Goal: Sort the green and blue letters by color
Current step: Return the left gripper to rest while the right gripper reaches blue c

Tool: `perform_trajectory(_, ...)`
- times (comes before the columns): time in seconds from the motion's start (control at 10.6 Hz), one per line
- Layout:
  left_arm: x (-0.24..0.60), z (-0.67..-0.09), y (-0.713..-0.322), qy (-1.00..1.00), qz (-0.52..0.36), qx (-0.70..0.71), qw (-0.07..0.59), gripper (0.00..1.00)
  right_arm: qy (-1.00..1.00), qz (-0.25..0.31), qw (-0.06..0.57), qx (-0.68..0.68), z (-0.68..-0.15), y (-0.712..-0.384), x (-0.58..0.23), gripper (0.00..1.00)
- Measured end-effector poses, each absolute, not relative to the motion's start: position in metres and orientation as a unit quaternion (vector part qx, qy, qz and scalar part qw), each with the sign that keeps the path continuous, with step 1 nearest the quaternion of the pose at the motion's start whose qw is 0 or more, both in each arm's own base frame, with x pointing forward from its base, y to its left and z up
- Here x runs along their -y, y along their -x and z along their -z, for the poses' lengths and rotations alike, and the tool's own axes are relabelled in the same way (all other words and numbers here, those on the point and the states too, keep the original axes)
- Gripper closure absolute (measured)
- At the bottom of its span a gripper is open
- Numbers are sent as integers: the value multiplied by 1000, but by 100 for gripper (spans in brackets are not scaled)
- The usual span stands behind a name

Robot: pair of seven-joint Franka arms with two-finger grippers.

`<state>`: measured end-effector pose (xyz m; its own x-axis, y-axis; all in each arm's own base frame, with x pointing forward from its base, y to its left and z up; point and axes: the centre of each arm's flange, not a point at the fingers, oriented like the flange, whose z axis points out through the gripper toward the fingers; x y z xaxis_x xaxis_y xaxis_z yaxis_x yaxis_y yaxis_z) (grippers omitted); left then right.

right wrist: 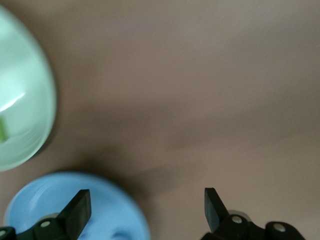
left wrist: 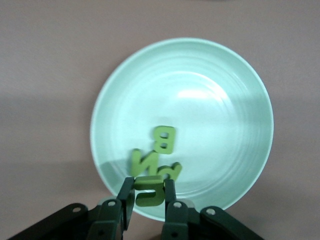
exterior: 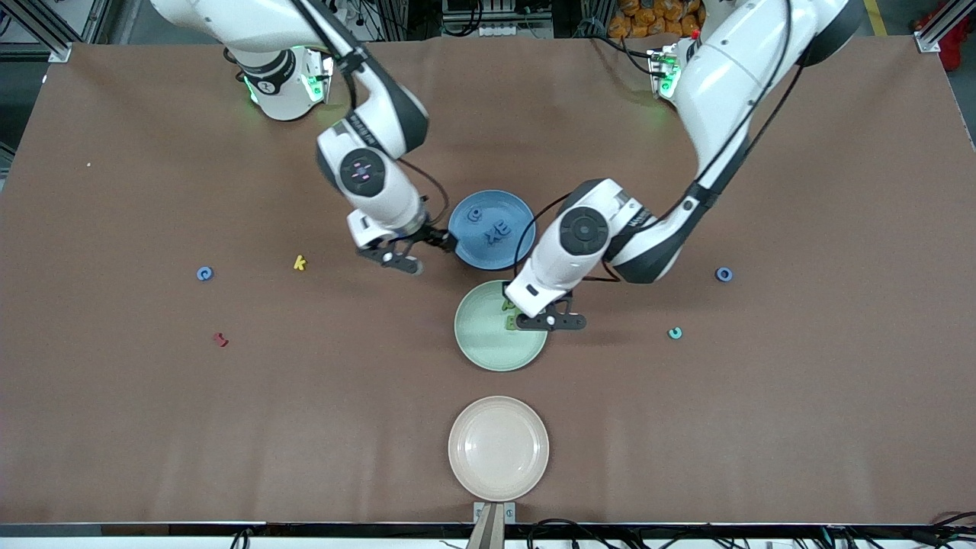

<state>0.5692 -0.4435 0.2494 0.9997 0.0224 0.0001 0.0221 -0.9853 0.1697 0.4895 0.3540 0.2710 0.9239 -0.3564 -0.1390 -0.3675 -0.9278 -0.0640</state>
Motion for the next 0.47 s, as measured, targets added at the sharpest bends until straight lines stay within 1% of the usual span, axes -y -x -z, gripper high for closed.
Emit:
perform_trajectory(0.19,464,-226,-558,-997,4,-20,73,71,982,-58,35,-175,-266,-523,-264,0)
perform_trajectory(0.28,466,-220,-557,-997,5,-19,74,67,984,-54,36,-167,-267,-539,-224,0)
perform_trajectory(0.47,469,-218,-559,-995,5,-53,79,42,987,-47,23,-150,-276,-564,-134,0)
